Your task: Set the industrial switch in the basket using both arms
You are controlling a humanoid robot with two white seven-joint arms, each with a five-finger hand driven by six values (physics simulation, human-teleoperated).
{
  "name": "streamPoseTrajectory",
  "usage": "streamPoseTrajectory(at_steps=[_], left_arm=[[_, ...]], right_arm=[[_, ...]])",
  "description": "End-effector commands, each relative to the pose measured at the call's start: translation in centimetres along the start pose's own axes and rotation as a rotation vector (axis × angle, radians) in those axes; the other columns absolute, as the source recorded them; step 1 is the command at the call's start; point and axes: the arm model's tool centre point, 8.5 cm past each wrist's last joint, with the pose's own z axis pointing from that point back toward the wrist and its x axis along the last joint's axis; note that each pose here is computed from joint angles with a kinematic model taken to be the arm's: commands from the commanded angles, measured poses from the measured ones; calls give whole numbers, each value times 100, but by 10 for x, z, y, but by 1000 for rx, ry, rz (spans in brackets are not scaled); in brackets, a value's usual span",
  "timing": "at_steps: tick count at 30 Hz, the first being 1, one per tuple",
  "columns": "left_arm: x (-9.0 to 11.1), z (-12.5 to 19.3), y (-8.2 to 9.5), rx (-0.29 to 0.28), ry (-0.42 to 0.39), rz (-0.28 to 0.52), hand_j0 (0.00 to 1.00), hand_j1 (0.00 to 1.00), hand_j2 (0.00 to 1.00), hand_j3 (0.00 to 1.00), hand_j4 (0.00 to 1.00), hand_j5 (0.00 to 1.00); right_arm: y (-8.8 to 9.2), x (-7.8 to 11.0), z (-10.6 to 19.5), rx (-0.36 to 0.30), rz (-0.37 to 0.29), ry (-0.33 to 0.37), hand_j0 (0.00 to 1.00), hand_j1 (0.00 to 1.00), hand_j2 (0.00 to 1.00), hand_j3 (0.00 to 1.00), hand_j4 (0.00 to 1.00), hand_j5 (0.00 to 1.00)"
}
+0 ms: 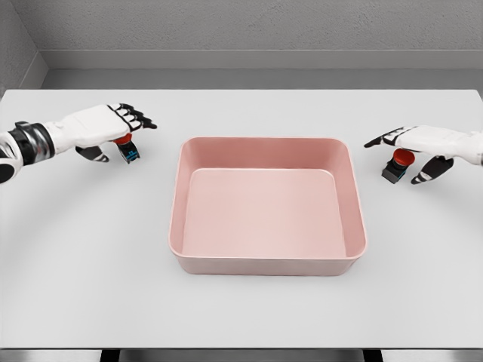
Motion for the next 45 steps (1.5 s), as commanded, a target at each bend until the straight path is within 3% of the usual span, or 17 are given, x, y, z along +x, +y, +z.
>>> streamPoseTrajectory(at_steps=[1,11,12,15,18,23,27,31,34,39,45], left_arm=[[-3,2,-4,-7,10,13,100,100,100,100,100,100],[-5,-1,-7,-13,16,16,99,99,99,99,99,99],[-5,-1,-6,-12,17,16,91,91,91,91,91,91],[-5,-1,-5,-3,17,16,85,85,85,85,85,85],[-5,-1,-5,5,17,16,71,71,71,71,71,71],[-5,0,-3,29,18,15,68,68,68,68,68,68],[-5,0,-3,32,17,16,56,56,56,56,56,56],[-7,3,-4,31,22,17,53,53,53,53,53,53],[-7,4,-4,41,22,21,45,45,45,45,45,45],[-7,5,-3,49,22,25,41,41,41,41,41,41],[8,8,25,142,-39,20,39,39,39,39,39,39]], right_arm=[[0,0,-1,-3,-6,-2,94,94,94,94,94,94],[2,0,-1,3,-8,-1,80,80,80,80,80,80],[2,0,-1,6,-7,-1,79,79,79,79,79,79],[2,0,-1,7,-8,-1,72,72,72,72,72,72],[2,0,-1,9,-8,-1,67,67,67,67,67,67],[2,-1,1,11,-7,2,63,63,63,63,63,63],[3,-1,1,13,-7,2,57,57,57,57,57,57],[2,0,0,14,-6,0,52,52,52,52,52,52],[-3,1,1,3,0,-2,51,51,51,51,51,51],[-14,3,2,-19,15,-5,51,51,51,51,51,51],[-28,5,4,-43,35,-9,50,50,50,50,50,50]])
